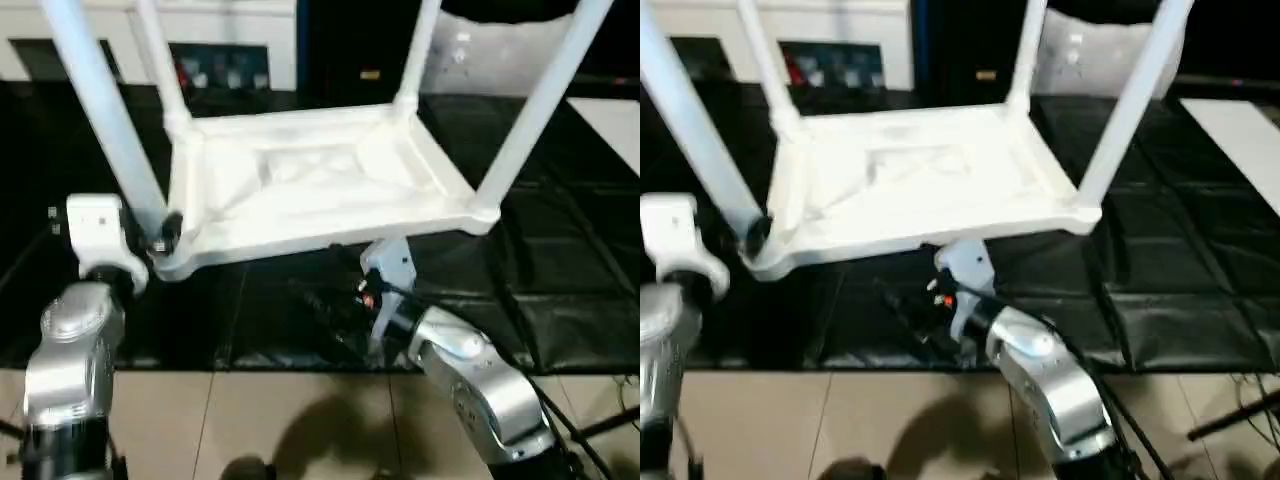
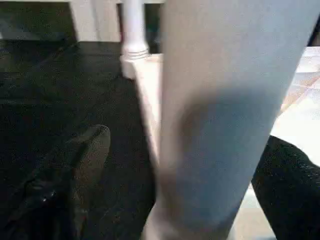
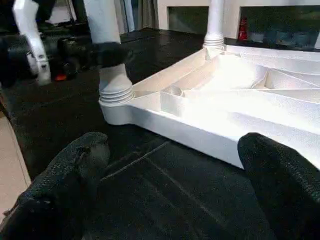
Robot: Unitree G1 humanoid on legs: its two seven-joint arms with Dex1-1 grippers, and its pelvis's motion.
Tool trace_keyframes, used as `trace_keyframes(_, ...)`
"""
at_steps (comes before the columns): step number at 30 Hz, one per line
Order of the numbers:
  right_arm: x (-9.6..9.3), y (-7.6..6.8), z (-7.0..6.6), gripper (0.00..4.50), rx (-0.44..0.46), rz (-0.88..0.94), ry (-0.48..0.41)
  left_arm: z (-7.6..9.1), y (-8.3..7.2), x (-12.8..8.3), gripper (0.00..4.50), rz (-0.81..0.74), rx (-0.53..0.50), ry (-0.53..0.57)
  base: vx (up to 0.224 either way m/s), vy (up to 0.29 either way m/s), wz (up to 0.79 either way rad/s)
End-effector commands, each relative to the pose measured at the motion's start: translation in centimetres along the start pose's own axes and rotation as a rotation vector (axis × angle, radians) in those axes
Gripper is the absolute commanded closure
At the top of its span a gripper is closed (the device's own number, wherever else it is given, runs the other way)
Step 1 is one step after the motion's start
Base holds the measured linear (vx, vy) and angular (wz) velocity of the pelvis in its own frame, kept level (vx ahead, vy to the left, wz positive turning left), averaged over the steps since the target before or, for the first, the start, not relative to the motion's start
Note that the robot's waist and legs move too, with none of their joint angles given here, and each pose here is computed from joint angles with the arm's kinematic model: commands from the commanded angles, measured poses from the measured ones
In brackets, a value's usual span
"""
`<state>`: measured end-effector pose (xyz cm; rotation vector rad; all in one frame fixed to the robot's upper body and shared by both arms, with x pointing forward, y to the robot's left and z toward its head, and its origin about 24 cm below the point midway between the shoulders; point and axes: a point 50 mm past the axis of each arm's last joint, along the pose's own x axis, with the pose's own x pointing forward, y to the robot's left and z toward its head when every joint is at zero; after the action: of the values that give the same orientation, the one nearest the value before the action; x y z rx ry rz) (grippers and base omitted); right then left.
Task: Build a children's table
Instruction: Rotate table base
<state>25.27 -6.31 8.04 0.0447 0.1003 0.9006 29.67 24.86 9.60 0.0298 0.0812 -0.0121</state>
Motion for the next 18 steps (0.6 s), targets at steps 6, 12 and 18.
trace_keyframes(6, 1.1, -1.5, -1.8, 0.00, -0.038, -0.060, 0.175, -0.6, -3.1, 1.9, 0.06, -0.496, 0.007, 0.077, 0.000, 0.000, 0.00)
trace_keyframes(12, 1.2, -4.6, -3.3, 0.00, -0.041, -0.246, 0.262, -1.4, -4.9, 1.2, 0.06, -0.758, -0.025, 0.149, 0.000, 0.000, 0.00)
trace_keyframes(18, 1.2, -8.4, -4.3, 0.00, -0.077, -0.412, 0.330, -1.8, -7.3, -1.4, 0.06, -1.013, -0.120, 0.190, 0.000, 0.000, 0.00)
